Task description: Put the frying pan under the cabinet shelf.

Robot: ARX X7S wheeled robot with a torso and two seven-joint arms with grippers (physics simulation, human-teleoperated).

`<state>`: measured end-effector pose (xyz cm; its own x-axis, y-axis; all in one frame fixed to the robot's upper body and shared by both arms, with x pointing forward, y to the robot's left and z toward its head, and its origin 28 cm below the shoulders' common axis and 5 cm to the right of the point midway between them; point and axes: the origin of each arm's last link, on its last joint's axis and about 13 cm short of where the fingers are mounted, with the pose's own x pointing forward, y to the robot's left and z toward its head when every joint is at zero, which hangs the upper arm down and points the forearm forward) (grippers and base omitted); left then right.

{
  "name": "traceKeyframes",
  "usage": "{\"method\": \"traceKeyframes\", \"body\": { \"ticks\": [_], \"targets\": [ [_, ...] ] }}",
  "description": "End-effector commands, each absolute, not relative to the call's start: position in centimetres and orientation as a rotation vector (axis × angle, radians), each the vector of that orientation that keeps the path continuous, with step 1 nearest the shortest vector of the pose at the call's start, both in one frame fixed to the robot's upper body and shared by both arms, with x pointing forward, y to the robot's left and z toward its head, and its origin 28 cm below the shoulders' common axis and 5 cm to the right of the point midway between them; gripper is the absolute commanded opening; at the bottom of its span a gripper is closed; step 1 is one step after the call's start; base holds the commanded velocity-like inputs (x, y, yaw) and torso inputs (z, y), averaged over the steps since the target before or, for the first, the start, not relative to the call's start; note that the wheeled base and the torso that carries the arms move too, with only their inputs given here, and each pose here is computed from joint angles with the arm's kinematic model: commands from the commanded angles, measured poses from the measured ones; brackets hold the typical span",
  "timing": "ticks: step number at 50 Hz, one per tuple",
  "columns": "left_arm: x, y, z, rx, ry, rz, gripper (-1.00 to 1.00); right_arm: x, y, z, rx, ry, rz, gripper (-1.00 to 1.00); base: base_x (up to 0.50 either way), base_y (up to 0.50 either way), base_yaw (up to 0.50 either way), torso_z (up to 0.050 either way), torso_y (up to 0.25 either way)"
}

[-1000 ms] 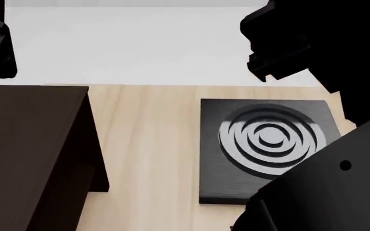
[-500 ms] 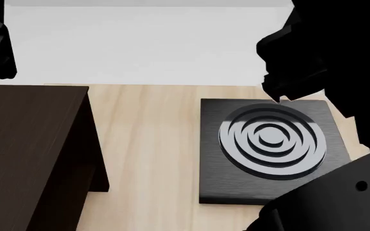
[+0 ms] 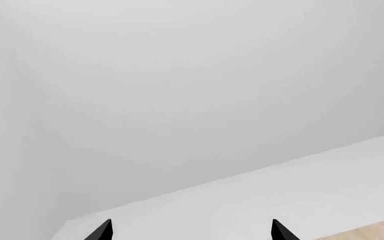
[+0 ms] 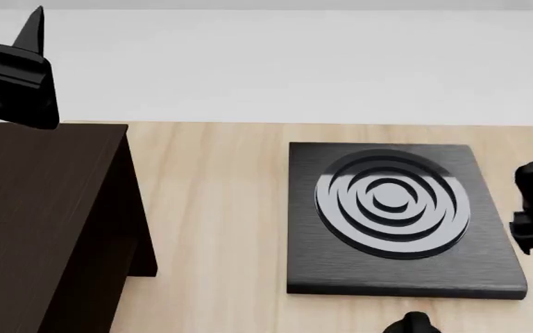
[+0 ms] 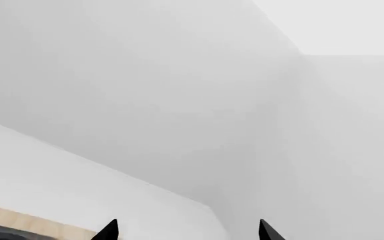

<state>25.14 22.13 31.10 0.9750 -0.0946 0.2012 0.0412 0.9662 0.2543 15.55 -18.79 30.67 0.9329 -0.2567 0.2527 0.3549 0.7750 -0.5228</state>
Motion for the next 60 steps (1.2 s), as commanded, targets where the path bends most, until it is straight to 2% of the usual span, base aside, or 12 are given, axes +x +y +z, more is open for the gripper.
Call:
{"method": "traceKeyframes", "body": {
  "ticks": [1, 19, 36, 60],
  "targets": [
    [25.9, 22.0, 29.9, 0.251, -0.185, -0.082, 1.0, 12.6, -20.8, 29.0, -0.561, -0.121, -0.439, 1.0, 0.0, 0.0, 0.0, 0.0, 0.0],
    [26.0, 21.9, 29.6, 0.263, -0.182, -0.081, 1.0, 9.8, -24.0, 26.0, -0.565, 0.091, -0.551, 1.0, 0.0, 0.0, 0.0, 0.0, 0.0],
    [26.5, 21.8, 29.2, 0.253, -0.175, -0.088, 1.0, 7.2, -25.7, 26.1, -0.574, 0.191, -0.613, 1.0, 0.0, 0.0, 0.0, 0.0, 0.0],
    [26.5, 21.8, 28.9, 0.25, -0.173, -0.089, 1.0, 7.9, -27.1, 23.7, -0.59, 0.32, -0.604, 1.0, 0.0, 0.0, 0.0, 0.0, 0.0]
  ]
}}
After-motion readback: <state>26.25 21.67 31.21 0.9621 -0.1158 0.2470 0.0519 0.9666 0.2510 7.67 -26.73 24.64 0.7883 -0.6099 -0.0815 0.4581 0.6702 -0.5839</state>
